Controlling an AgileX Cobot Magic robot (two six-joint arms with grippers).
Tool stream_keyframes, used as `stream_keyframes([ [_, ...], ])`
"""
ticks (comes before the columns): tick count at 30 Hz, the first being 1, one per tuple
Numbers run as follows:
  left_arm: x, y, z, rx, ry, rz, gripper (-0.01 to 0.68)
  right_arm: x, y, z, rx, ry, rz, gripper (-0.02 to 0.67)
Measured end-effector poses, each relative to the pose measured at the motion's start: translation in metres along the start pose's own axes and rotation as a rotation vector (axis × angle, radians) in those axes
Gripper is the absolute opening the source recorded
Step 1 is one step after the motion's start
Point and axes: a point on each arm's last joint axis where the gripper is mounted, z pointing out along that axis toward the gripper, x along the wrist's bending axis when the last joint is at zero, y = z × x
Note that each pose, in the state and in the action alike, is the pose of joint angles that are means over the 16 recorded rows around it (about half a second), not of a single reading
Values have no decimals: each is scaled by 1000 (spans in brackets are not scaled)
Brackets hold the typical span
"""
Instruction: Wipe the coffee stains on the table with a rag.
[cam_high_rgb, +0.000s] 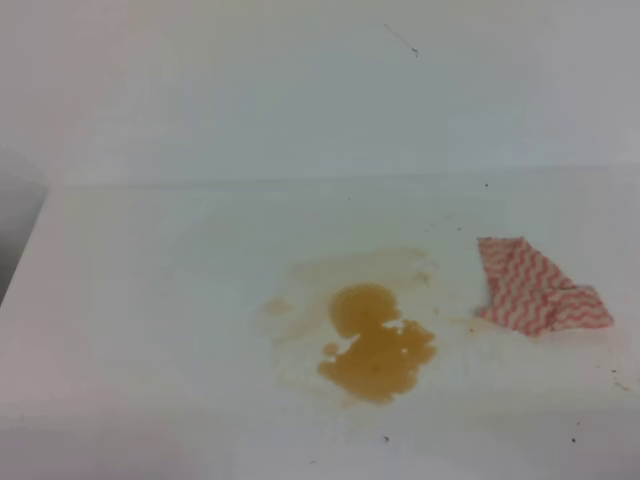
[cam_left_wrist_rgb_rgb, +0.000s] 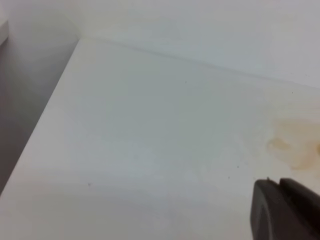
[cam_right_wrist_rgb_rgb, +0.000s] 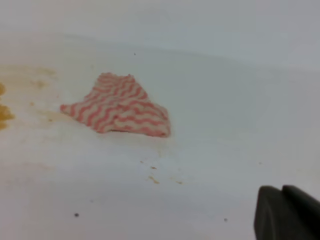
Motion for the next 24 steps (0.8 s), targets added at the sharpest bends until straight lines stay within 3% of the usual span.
stream_keyframes([
  [11,0,0,0,-4,0,0,0,-2,0,0,4,-26,-109,-3],
  [24,0,0,0,-5,0,0,0,1,0,0,-2,7,46,-3],
])
